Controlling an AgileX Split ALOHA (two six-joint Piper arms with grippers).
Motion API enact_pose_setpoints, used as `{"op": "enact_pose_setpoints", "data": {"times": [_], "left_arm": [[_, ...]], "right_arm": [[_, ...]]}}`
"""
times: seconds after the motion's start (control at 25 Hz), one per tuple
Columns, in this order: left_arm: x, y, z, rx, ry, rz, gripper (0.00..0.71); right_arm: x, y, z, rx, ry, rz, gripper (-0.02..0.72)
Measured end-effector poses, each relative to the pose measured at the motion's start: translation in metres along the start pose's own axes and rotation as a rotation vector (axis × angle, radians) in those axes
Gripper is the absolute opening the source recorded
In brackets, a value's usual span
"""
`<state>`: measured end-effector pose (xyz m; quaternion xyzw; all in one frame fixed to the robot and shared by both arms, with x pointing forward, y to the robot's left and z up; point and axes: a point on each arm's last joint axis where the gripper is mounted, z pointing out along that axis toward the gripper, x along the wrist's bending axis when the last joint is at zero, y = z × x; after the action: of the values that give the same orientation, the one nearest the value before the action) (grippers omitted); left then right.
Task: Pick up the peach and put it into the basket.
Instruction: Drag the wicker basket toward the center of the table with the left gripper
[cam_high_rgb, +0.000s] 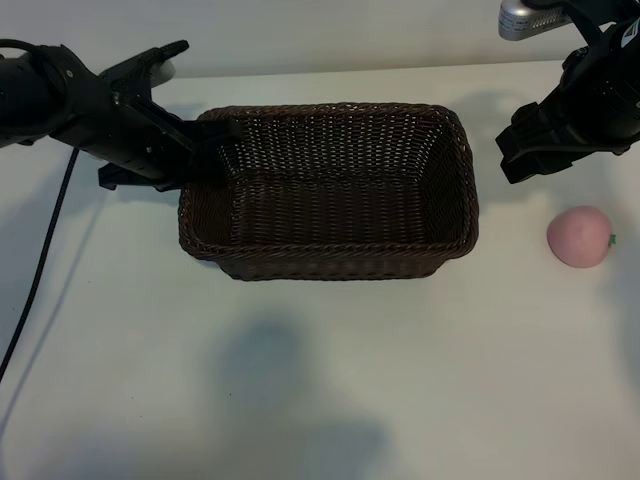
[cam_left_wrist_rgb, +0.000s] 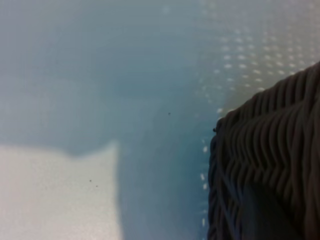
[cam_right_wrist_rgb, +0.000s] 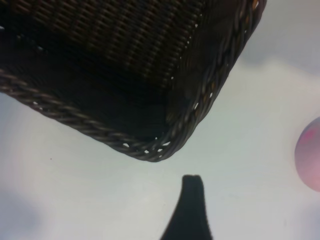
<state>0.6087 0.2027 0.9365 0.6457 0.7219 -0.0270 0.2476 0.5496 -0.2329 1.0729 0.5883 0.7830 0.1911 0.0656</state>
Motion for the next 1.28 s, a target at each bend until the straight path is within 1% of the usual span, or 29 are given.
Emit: {"op": "enact_pose_setpoints", "data": {"times": [0.12, 0.48, 0.52, 0.6, 0.64, 0.72, 0.84, 0.92, 0.96, 1.04, 1.16, 1.28], "left_arm": [[0.000, 0.000, 0.000, -0.002, -0.003, 0.000, 0.160], [-0.001, 0.001, 0.000, -0.006, -0.011, 0.062, 0.160], [-0.001, 0.000, 0.000, -0.006, -0.012, 0.061, 0.170], [-0.001, 0.000, 0.000, -0.002, -0.017, 0.055, 0.214], [-0.002, 0.000, 0.000, -0.001, -0.019, 0.051, 0.262], [-0.002, 0.000, 0.000, 0.000, -0.022, 0.047, 0.382], [-0.003, 0.000, -0.003, -0.007, -0.025, 0.038, 0.584], [-0.006, 0.001, -0.008, -0.016, -0.032, 0.039, 0.656], [-0.008, 0.002, -0.012, -0.022, -0.037, 0.043, 0.674], [-0.011, 0.002, -0.020, -0.019, -0.042, 0.059, 0.681], [-0.015, 0.002, -0.033, -0.013, -0.039, 0.080, 0.671], [-0.017, 0.000, -0.050, -0.015, -0.016, 0.107, 0.657]], "right_arm": [[0.000, 0.000, 0.000, 0.000, 0.000, 0.000, 0.595], [0.000, 0.000, 0.000, 0.000, 0.000, 0.000, 0.595], [0.000, 0.000, 0.000, 0.000, 0.000, 0.000, 0.595], [0.000, 0.000, 0.000, 0.000, 0.000, 0.000, 0.595], [0.000, 0.000, 0.000, 0.000, 0.000, 0.000, 0.595], [0.000, 0.000, 0.000, 0.000, 0.000, 0.000, 0.595], [0.000, 0.000, 0.000, 0.000, 0.000, 0.000, 0.595], [0.000, 0.000, 0.000, 0.000, 0.000, 0.000, 0.595], [0.000, 0.000, 0.000, 0.000, 0.000, 0.000, 0.595], [0.000, 0.000, 0.000, 0.000, 0.000, 0.000, 0.595], [0.000, 0.000, 0.000, 0.000, 0.000, 0.000, 0.595], [0.000, 0.000, 0.000, 0.000, 0.000, 0.000, 0.595]]}}
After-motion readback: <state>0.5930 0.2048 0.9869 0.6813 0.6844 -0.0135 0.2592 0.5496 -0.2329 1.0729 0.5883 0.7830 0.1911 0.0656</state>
